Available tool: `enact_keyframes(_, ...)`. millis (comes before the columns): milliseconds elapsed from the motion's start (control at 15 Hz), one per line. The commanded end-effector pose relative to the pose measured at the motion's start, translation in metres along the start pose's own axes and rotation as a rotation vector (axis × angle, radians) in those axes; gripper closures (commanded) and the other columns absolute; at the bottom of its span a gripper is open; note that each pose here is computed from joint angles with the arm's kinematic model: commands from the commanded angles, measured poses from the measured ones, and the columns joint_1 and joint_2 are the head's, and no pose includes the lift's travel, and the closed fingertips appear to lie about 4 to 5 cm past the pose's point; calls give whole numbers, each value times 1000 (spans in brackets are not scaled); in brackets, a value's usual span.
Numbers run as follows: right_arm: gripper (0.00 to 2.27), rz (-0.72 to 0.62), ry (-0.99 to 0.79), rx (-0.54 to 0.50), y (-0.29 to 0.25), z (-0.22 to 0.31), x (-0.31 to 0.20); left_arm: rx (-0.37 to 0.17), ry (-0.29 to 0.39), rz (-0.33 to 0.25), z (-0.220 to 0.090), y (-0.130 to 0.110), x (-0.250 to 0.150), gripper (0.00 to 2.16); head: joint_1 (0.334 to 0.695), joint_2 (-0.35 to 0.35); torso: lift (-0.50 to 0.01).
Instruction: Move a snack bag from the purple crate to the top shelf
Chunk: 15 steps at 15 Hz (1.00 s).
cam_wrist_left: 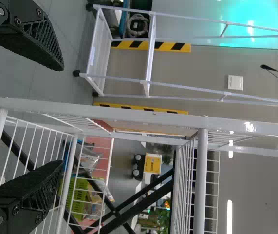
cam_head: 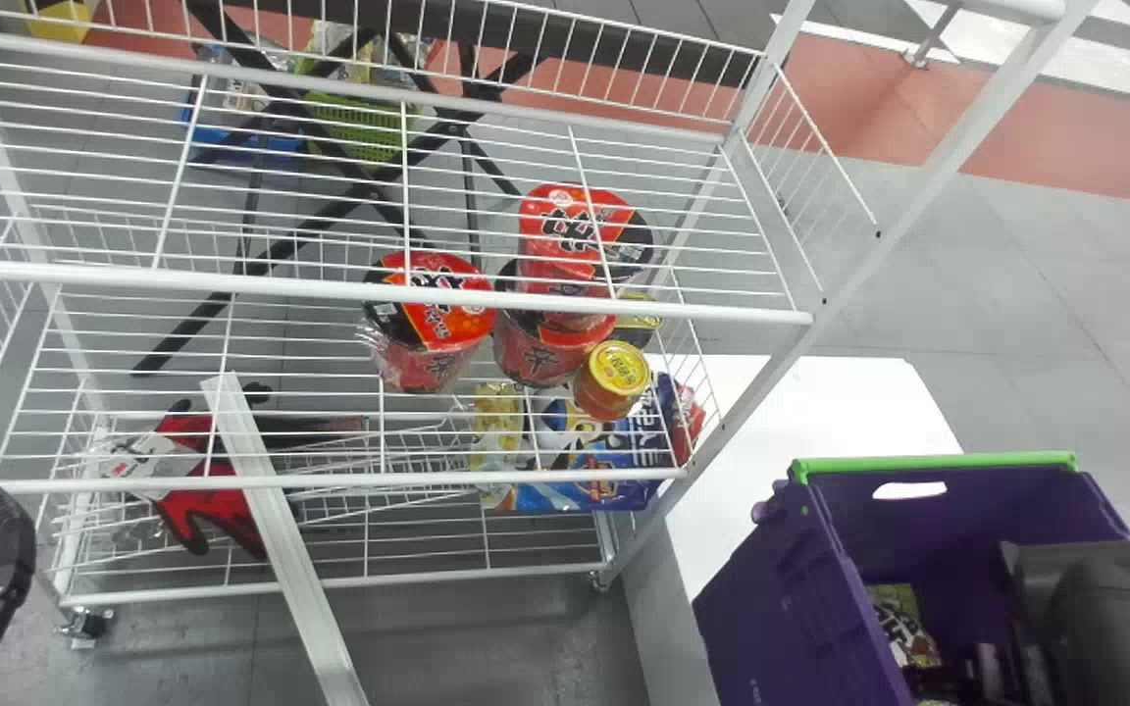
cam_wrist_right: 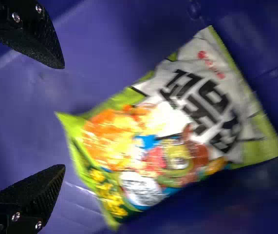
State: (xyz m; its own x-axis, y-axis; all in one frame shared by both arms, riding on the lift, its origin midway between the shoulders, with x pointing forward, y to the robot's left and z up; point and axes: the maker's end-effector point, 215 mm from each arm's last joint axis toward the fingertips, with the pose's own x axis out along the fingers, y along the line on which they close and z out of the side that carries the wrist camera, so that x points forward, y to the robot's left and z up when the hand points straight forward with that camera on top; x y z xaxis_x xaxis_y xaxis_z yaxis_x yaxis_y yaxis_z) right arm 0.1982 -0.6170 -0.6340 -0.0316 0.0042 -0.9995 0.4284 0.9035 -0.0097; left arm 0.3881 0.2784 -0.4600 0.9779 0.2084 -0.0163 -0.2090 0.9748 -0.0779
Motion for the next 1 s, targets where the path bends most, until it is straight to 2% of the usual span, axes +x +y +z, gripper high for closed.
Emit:
enact_keyframes(0, 80, -31, 15, -74, 1, 5, 5, -9, -9, 6, 1, 3, 0, 147, 695, -350, -454)
enact_keyframes(467, 76, -168, 36, -301, -10, 24, 11, -13, -21, 9, 4, 5, 0, 147, 695, -350, -454)
enact_keyframes(933, 80, -217, 95, -373, -20, -1, 29, -16, -31, 13, 6, 9, 0, 147, 695, -350, -454)
